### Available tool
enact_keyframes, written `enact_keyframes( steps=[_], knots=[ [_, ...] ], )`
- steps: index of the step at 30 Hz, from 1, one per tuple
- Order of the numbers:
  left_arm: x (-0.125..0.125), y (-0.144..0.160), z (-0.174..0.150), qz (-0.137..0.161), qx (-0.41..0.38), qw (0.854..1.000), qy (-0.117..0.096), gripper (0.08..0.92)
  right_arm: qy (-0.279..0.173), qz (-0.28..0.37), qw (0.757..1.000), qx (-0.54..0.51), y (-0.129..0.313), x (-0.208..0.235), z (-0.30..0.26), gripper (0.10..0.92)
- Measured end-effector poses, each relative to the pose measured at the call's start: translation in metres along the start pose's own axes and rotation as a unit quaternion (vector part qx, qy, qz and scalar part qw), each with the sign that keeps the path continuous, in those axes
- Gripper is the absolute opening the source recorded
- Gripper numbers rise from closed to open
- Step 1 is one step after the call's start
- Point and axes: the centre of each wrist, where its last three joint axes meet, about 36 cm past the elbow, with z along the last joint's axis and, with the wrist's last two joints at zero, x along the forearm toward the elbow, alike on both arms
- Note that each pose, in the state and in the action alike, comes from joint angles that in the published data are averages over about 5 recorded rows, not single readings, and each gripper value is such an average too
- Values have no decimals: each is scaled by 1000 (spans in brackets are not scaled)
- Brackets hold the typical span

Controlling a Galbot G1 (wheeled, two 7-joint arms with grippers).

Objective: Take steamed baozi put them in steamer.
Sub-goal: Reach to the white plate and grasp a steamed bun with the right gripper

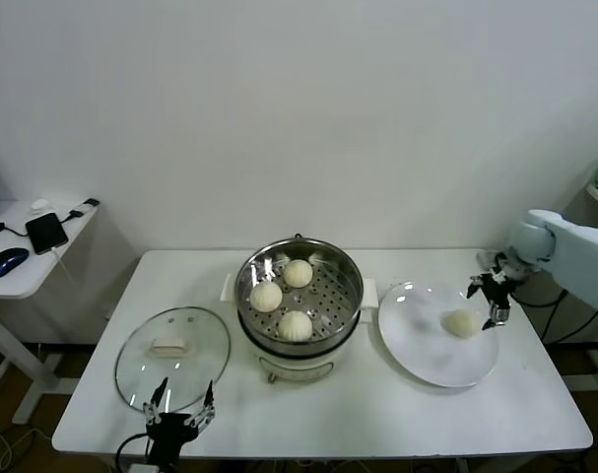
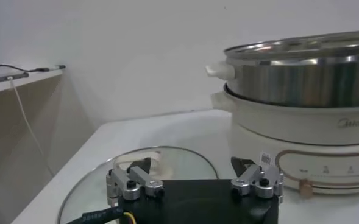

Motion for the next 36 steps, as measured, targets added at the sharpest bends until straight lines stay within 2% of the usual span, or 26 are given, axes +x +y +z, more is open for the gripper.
enact_keyframes(
  steps=[15,21,30,36],
  knots=[
    [-2,-1,1,2,-1,1000,0,823,9,23,999,-23,-6,-45,-13,823],
    [-2,0,-1,2,-2,1000,-1,823,11,17,999,-25,-6,-49,-16,753],
    [-2,0,-3,3,-2,1000,-2,823,9,7,1000,-25,-5,-40,-18,662],
    [-1,-2,-6,5,-1,1000,-4,823,3,13,1000,-10,-17,-7,-30,644]
  ],
)
